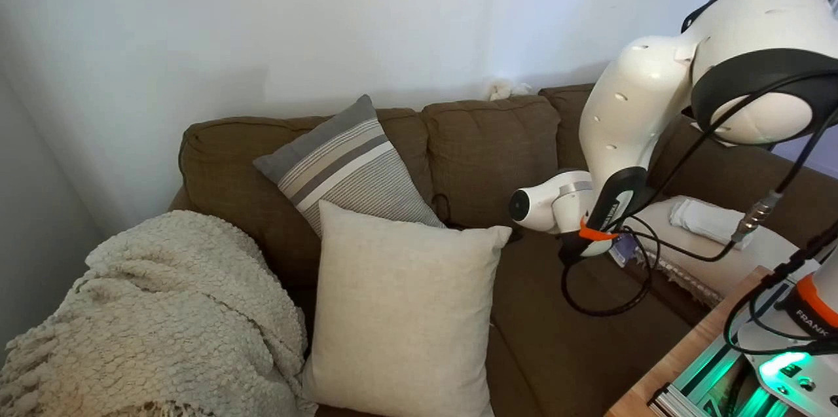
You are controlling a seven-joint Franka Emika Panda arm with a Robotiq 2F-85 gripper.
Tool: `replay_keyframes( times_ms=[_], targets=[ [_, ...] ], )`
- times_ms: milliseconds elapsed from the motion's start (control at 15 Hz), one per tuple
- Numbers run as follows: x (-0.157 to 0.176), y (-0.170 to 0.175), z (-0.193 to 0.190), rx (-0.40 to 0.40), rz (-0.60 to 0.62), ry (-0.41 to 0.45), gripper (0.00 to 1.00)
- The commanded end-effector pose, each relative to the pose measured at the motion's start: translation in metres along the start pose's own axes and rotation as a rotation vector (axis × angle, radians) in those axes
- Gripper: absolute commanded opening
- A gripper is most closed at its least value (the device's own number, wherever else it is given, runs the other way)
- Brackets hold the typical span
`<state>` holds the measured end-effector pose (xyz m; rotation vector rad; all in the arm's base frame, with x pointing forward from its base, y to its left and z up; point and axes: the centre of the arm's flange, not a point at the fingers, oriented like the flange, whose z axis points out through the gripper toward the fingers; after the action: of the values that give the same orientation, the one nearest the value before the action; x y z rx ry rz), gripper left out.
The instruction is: Put the blue book on the cloth on the pillow
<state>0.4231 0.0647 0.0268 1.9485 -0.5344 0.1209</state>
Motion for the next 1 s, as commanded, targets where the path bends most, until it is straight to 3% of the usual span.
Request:
replay_keyframes(
  times_ms=[0, 133, 200, 267, 333, 533, 800, 933],
  targets=[
    [0.031, 0.047, 0.015, -0.180, 0.110, 0.021, 0.03],
    [0.055, 0.057, 0.047, -0.255, 0.135, -0.033, 0.03],
    [0.034, 0.045, 0.020, -0.212, 0.106, 0.011, 0.12],
    [0.043, 0.051, 0.033, -0.233, 0.119, -0.010, 0.12],
    [0.050, 0.056, 0.045, -0.242, 0.128, -0.031, 0.03],
    [0.066, 0.040, 0.069, -0.311, 0.058, -0.098, 0.03],
    [0.108, 0.043, 0.125, -0.420, 0.038, -0.190, 0.03],
    [0.142, 0.046, 0.173, -0.485, 0.019, -0.227, 0.03]
  ],
)
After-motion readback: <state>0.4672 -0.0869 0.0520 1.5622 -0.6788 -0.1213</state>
